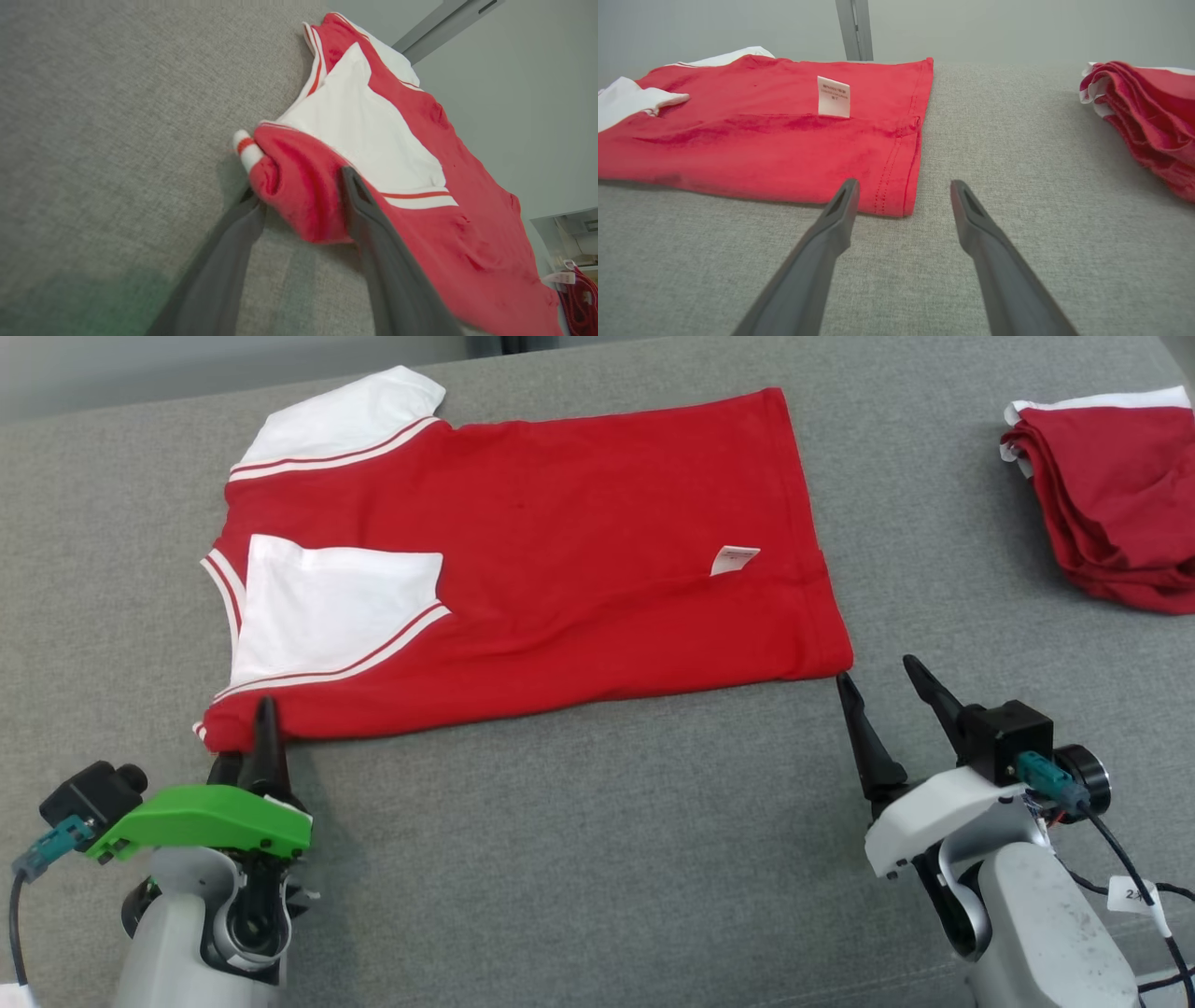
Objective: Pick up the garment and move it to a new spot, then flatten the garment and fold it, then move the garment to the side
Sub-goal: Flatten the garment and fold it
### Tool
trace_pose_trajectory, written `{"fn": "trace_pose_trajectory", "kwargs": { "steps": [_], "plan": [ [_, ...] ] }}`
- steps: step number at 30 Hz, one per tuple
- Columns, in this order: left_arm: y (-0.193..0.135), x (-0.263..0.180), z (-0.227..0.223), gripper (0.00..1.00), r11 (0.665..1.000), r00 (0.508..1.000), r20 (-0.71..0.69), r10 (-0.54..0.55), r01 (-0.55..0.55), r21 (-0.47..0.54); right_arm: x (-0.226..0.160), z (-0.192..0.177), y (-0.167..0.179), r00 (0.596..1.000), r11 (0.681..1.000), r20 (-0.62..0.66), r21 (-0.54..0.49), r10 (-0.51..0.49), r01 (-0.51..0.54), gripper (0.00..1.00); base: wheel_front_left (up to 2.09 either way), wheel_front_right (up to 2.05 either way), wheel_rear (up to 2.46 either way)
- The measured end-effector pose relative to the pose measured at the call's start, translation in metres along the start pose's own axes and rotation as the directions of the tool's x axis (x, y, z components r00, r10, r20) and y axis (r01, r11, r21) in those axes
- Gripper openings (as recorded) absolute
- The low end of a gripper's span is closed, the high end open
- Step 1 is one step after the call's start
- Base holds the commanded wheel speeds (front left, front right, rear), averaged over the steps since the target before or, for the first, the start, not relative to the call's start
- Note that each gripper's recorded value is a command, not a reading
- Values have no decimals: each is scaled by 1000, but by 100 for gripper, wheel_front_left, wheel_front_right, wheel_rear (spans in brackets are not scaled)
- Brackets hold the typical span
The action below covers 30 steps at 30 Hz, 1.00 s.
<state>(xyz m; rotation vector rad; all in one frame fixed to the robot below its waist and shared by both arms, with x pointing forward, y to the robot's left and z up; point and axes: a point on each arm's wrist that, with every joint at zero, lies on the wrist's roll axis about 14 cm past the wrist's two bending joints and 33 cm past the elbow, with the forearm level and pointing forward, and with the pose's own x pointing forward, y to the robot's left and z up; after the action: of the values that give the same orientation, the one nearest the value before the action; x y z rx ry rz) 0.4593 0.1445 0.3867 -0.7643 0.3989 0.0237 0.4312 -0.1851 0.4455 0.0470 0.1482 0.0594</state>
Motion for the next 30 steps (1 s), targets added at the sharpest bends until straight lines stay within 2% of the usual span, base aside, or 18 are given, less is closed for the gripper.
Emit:
{"fn": "trace_pose_trajectory", "kwargs": {
  "steps": [1,3,13,21,22,23,24,27,30],
  "plan": [
    [-1,1,2,18,1000,1000,9,-3,3,0,1,-1,-1,1000,1000,-7,7,-2,2,100,0,0,0],
    [-3,3,8,0,1000,999,38,-14,14,2,5,-3,-1,1000,999,-14,32,-3,4,100,0,0,0],
    [-13,5,16,0,997,994,89,-64,60,52,29,-24,5,994,992,-109,124,9,5,100,0,0,0],
    [-13,1,20,0,996,991,114,-74,67,63,45,-47,25,960,995,-270,88,77,-55,100,0,0,0],
    [-13,0,20,0,996,990,117,-76,69,65,45,-49,28,955,995,-283,80,86,-66,87,0,0,0],
    [-14,-1,21,0,995,990,118,-79,72,69,45,-50,30,950,995,-296,63,94,-79,51,0,0,0],
    [-15,-2,21,0,994,989,120,-84,75,75,45,-50,31,948,995,-304,53,99,-87,42,0,0,0],
    [-17,-5,25,0,993,987,133,-94,83,82,46,-46,36,947,994,-301,49,111,-101,2,0,0,0],
    [-21,-9,29,0,991,983,146,-108,95,93,46,-37,37,957,993,-267,48,112,-103,0,0,0,0]
  ]
}}
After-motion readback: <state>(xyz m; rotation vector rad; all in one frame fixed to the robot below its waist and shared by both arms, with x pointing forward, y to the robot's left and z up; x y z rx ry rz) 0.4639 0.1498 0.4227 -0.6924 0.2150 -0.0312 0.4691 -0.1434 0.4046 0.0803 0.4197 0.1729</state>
